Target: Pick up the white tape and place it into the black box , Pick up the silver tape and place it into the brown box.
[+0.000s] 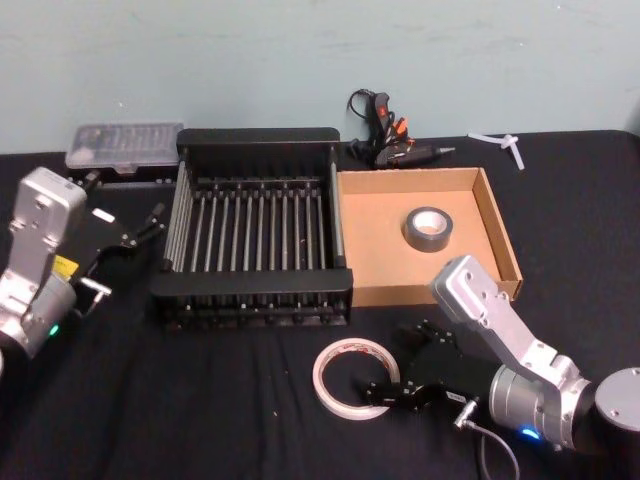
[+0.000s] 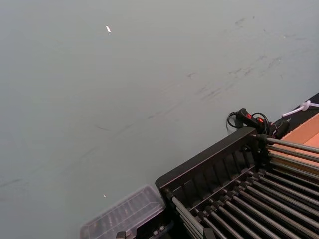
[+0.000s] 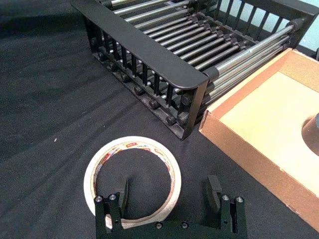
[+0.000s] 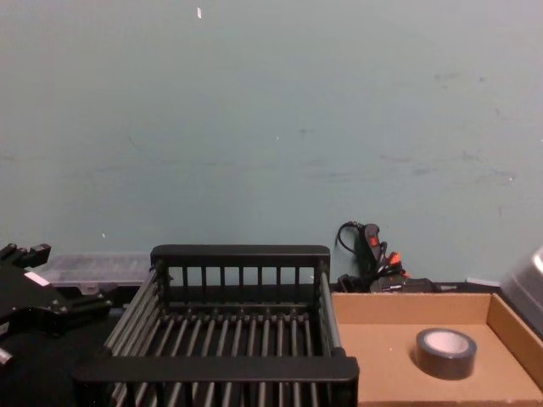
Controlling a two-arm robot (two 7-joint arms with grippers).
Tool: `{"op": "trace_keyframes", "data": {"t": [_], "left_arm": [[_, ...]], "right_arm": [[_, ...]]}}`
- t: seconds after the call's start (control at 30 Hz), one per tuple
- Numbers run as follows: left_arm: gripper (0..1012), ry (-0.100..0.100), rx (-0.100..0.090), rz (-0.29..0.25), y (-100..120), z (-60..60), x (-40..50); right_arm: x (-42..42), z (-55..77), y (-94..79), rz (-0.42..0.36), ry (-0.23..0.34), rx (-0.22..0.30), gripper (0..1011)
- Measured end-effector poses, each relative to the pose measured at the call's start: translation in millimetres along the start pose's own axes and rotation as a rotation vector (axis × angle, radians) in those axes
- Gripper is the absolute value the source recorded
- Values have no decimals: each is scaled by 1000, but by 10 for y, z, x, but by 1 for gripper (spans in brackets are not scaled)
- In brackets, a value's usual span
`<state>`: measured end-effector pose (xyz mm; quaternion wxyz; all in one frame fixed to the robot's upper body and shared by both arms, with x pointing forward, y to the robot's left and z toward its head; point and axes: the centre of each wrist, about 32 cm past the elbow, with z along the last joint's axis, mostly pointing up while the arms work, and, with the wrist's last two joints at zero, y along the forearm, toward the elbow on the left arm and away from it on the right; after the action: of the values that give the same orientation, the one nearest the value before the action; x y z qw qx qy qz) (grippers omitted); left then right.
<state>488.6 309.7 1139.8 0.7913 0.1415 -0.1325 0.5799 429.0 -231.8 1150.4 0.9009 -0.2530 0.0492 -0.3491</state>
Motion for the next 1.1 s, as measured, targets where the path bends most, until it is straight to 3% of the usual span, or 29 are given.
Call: {"op": "trace_keyframes", "data": {"t": [1.1], "left_arm": [[1001,0,0,0,0,0,0]], "right_arm": [[18,-24,89,-2,35,-27,1002]]}}
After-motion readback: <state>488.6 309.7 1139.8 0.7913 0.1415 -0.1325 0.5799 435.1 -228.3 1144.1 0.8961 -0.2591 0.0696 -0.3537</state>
